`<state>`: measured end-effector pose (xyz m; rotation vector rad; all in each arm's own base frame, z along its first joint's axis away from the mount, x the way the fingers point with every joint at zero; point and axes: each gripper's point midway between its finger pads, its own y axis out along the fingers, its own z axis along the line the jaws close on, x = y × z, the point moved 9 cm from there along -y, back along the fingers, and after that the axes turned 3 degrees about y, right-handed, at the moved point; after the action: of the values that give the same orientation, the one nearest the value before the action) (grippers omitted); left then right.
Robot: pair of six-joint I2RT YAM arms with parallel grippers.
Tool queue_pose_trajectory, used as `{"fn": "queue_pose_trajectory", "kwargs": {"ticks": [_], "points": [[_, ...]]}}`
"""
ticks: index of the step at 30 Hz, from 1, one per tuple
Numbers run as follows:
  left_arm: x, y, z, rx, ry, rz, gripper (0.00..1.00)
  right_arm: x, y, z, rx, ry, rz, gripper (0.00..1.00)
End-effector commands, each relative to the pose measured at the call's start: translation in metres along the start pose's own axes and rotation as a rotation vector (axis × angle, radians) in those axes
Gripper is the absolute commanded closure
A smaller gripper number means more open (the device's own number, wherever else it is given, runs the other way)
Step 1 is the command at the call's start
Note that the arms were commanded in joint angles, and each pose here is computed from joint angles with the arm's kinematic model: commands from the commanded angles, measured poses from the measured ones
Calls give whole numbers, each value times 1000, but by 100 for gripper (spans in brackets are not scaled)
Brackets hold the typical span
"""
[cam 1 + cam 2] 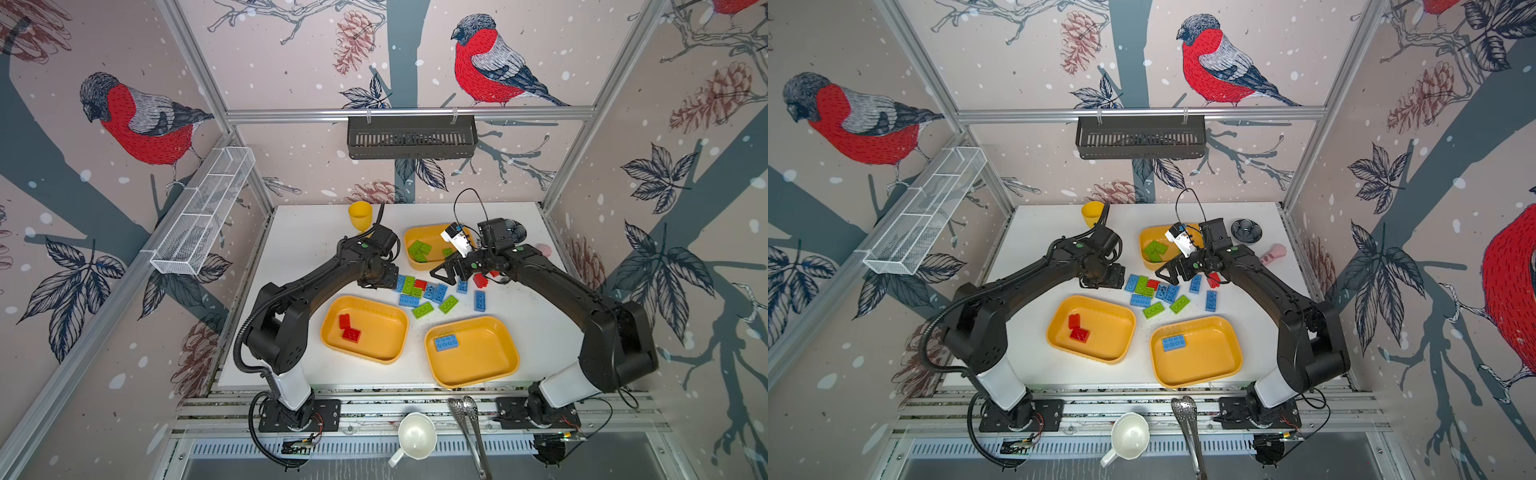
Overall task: Sort the legos into containers by color
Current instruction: 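Return the left gripper to the pile above a blue brick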
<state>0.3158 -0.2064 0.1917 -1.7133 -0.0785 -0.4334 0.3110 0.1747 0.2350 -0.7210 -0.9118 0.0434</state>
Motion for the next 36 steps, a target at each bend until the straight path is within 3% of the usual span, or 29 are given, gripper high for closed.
{"fn": "queue_pose_trajectory", "kwargs": {"ticks": [1, 15, 36], "points": [[10, 15, -10, -20, 51, -4, 30, 4, -4, -1, -20, -6, -26, 1], [5, 75, -15, -11, 114, 71, 35, -12, -9, -9, -47, 26, -18, 1], [10, 87, 2, 132, 148, 66, 38, -13, -7, -17, -57, 40, -4, 0]]}}
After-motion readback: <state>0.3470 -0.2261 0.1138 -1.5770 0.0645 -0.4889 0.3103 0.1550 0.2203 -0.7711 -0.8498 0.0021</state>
